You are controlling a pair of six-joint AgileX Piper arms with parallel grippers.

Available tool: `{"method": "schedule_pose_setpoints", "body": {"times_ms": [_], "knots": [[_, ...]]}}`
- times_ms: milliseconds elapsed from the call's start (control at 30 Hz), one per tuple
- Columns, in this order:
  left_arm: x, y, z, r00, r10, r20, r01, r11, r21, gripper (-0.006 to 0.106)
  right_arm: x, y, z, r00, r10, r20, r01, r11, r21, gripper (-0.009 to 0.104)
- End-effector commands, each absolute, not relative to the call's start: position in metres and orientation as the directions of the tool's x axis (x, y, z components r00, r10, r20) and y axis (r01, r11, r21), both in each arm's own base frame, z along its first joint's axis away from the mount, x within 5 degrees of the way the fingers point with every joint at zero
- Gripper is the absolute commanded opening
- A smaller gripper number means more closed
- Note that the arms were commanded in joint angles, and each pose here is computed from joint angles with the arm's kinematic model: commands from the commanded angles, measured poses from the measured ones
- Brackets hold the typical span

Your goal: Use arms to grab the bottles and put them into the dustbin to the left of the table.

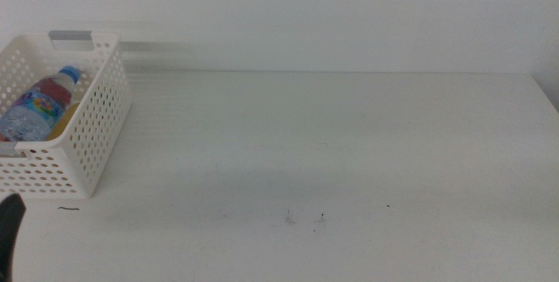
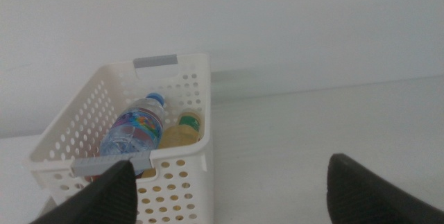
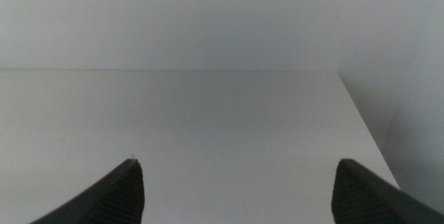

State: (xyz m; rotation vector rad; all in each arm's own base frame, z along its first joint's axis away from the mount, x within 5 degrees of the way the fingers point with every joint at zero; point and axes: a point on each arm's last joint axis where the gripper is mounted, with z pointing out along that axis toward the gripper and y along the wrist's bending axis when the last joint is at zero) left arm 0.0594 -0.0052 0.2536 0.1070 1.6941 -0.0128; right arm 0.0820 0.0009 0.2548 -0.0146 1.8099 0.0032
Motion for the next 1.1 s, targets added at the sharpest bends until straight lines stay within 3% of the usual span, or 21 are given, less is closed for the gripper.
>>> {"method": "schedule_pose_setpoints", "body": {"times_ms": [0,200,333,1067], "knots": [[0.057,-0.005,0.244,-0.068,0.043,-0.997,0.068,0.997,0.039,0.094,0.071,0.0,0.235,-0.217,-0.005,-0.976,0.0,1.0,-0.005,0.085],[0.056,-0.004,0.21,-0.092,0.043,-0.995,0.065,0.997,0.038,0.094,0.054,0.0,0.2,-0.151,-0.008,-0.989,0.0,1.0,-0.008,0.085],[0.058,-0.004,0.197,-0.098,0.043,-0.994,0.06,0.997,0.037,0.094,0.055,0.0,0.189,-0.176,-0.01,-0.984,0.0,1.0,-0.01,0.085],[0.056,-0.003,0.202,-0.038,0.052,-0.998,0.053,0.997,0.05,0.094,0.055,0.0,0.189,-0.178,-0.001,-0.984,-0.001,1.0,-0.001,0.085]]}}
